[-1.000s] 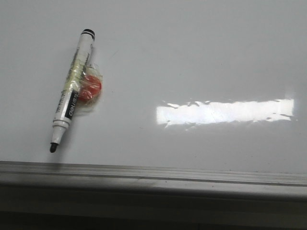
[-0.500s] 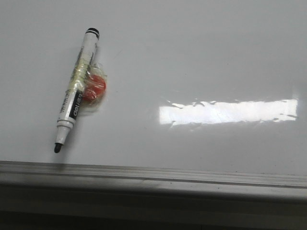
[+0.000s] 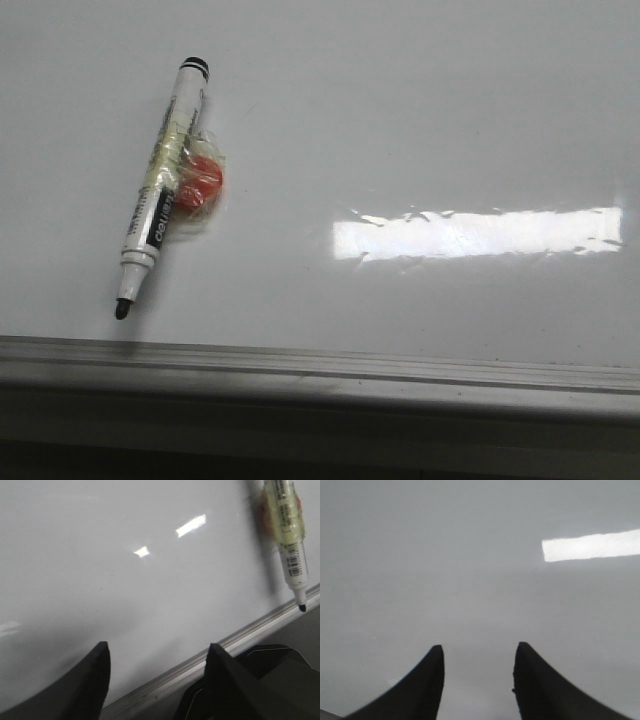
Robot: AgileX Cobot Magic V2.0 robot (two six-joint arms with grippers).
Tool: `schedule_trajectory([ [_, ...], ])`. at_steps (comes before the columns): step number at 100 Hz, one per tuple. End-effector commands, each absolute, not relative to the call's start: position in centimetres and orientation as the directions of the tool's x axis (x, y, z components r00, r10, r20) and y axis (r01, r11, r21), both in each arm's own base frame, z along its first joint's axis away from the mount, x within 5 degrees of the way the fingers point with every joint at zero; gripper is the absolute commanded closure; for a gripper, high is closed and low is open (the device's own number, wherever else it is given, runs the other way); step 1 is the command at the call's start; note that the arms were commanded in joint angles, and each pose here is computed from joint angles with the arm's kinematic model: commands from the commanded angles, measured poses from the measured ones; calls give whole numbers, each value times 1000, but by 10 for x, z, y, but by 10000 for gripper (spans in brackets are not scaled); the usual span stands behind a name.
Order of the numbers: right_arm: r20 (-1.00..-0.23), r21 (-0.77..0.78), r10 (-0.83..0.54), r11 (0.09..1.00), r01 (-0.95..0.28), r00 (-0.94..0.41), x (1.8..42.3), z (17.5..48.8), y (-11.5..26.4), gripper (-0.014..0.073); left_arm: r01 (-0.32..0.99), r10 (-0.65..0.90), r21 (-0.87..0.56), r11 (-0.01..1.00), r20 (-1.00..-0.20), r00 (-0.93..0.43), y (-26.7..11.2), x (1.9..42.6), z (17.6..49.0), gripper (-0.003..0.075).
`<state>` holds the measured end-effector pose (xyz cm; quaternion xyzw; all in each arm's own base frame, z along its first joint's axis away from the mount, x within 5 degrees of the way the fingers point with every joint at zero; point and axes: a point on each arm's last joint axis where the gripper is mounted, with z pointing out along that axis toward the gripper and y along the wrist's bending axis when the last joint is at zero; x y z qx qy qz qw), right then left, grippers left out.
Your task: Write number 0 on whiteboard
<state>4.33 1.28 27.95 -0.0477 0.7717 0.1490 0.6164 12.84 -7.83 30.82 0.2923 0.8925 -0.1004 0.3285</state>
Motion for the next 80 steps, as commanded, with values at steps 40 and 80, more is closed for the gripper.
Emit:
schedule_trajectory([
  [40,-972,135,78,956,-259,-221,57,291,17,319,497,115,-392,774,-685,-719,-139,142,315,335],
  [80,-971,135,76,957,-258,-225,58,291,17,319,436,123,-395,808,-611,-782,-157,164,288,335],
])
